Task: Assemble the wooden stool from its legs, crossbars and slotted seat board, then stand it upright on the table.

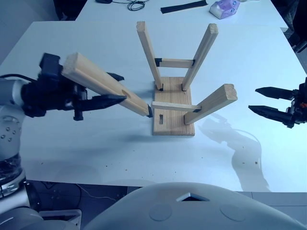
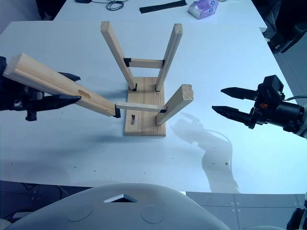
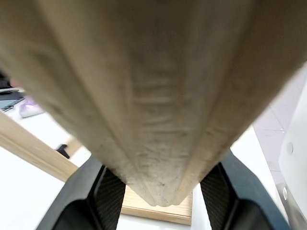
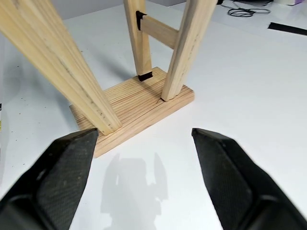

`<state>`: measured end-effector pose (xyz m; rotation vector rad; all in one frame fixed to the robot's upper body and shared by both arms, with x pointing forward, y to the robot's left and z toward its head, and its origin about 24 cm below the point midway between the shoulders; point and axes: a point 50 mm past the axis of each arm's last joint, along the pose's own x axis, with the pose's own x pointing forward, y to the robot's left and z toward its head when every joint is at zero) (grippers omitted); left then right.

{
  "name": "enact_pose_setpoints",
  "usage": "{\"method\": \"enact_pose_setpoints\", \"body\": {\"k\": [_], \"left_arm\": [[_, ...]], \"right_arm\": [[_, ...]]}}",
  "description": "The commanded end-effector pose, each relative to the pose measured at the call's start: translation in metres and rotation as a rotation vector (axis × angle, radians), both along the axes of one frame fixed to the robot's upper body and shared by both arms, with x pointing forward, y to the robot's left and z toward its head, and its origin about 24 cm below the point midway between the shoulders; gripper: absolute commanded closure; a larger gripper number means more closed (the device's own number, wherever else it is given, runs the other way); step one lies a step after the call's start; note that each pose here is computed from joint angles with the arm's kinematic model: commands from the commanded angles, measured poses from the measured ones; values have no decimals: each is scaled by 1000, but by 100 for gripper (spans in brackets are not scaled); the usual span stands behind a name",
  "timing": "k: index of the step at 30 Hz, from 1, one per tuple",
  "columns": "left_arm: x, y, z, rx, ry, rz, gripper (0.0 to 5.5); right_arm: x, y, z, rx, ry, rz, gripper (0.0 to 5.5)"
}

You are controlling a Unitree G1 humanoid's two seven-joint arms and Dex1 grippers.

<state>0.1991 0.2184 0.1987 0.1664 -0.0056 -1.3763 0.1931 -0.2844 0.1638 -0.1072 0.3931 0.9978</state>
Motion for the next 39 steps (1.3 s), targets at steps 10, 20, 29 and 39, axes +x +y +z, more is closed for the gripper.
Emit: {"method": "enact_pose_setpoints", "body": {"k": [10, 20, 29, 39], "left_arm": [[9, -18, -32, 37, -79, 38, 347], [11, -27, -35, 19, -84, 17, 347], [12, -26, -40, 47, -83, -1, 347], [2, -26, -47, 49, -12, -55, 347]], "right_arm": [[9, 16, 5, -42, -30, 74, 192], [11, 22, 4, -46, -28, 97, 192], [11, 25, 6, -40, -31, 112, 192], [10, 28, 4, -38, -32, 113, 192]]}}
